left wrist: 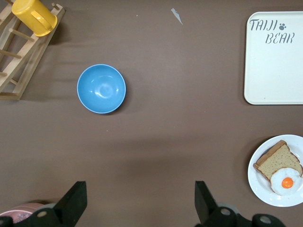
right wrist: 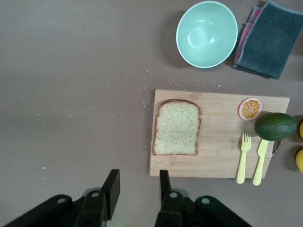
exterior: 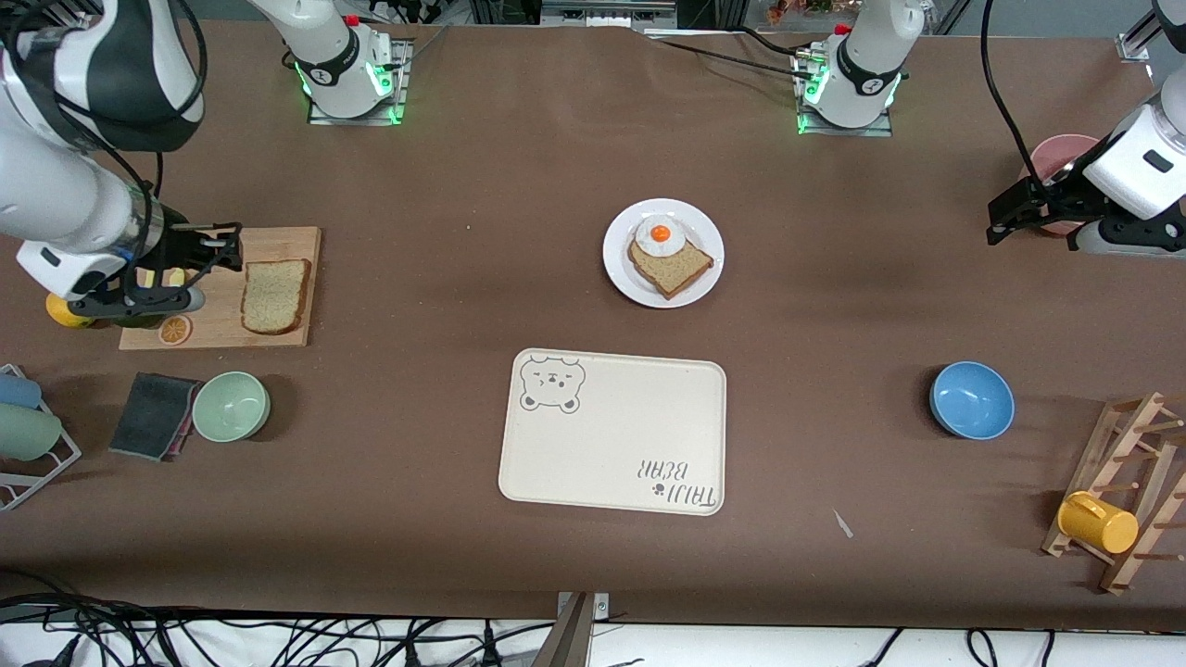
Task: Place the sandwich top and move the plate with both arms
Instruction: 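Reach the right gripper down to the bread slice on the cutting board, then grasp the bread slice edge with the right gripper and lift it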
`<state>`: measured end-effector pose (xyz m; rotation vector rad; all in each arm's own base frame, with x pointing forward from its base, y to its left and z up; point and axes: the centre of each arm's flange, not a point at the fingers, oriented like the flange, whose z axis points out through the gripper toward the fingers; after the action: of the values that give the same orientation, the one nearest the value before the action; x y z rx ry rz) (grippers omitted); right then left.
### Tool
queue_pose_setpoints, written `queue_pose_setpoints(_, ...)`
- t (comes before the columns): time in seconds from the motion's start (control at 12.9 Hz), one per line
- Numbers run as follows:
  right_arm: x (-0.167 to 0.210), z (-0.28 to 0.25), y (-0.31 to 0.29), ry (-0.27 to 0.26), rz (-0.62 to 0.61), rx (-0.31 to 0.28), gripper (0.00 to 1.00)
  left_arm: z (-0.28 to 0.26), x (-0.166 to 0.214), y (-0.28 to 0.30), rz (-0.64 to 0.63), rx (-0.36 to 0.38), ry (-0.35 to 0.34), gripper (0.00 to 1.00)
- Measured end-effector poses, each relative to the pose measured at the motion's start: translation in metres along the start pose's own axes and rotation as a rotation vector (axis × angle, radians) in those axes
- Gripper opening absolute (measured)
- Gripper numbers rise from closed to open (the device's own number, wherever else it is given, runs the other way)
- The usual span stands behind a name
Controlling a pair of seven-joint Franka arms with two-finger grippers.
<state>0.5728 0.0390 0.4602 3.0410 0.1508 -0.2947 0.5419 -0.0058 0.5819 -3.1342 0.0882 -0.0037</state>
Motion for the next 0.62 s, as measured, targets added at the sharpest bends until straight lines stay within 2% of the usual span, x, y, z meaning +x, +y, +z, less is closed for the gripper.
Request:
queue_pose_setpoints(0.39, 0.015, 0.088, -0.004, -0.053, 0.013, -0.068, 0.43, 0.000, 0.000, 0.000, 0.000, 0.000, 0.000, 1.00)
queue_pose_setpoints(0.62, 0.033, 0.132, -0.010, -0.058, 0.007, -0.073, 0.43, 0.000, 0.000, 0.000, 0.000, 0.000, 0.000, 1.00)
